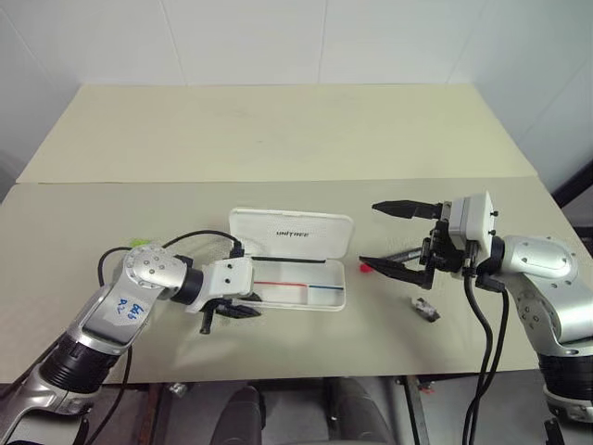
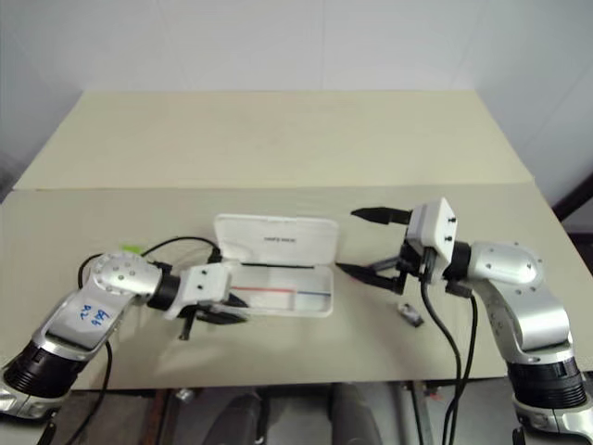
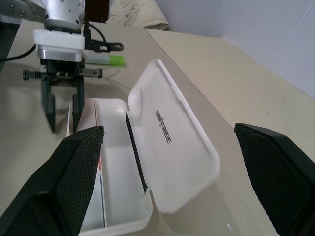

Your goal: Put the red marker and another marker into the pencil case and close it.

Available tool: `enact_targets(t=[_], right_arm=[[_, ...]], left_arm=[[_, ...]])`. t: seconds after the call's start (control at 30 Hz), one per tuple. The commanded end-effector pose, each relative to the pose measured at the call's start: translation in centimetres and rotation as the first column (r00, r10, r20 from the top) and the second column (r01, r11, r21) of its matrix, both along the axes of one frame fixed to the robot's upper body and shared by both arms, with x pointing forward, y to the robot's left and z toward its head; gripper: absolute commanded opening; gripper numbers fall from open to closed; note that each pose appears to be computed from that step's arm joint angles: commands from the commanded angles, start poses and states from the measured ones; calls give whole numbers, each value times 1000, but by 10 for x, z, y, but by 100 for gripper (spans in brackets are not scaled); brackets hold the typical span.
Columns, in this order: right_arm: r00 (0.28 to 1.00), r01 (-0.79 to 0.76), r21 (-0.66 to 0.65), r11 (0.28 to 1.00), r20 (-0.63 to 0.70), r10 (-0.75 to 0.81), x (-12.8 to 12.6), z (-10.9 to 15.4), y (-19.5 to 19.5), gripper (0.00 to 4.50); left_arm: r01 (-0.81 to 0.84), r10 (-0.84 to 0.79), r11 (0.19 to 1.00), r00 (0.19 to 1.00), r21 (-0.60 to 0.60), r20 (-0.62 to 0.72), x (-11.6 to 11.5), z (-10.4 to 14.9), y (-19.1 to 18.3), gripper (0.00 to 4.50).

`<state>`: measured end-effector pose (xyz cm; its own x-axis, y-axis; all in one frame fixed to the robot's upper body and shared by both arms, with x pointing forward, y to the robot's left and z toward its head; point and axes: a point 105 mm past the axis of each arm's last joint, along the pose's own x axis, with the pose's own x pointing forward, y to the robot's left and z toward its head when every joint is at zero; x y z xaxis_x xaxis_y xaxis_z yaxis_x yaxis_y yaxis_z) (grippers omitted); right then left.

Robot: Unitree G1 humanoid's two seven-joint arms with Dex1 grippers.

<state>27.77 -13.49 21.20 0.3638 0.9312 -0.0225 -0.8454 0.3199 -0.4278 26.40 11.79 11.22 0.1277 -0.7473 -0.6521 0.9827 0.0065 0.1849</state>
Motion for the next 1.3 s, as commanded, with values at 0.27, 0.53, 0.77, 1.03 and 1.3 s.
enact_targets(t=[0.27,0.53,0.77,1.03,1.3], right_arm=[[999,-22,10,1000,42,22,-2,11,2,450],[1000,4,-166,986,-22,-7,16,2,-30,450],[997,-52,-401,915,-76,23,44,-24,-49,450],[989,-128,-557,820,-133,64,67,-60,-54,450],[991,-116,-682,722,-129,37,87,-76,-62,411]], left_arm=[[73,-66,990,996,-123,68,-10,24,-23,189],[115,-60,964,972,-240,226,1,59,-1,431],[140,-44,902,971,-409,236,-6,108,24,448],[43,61,905,972,-424,228,-10,134,49,448],[-72,189,924,939,-376,286,-9,149,83,450]])
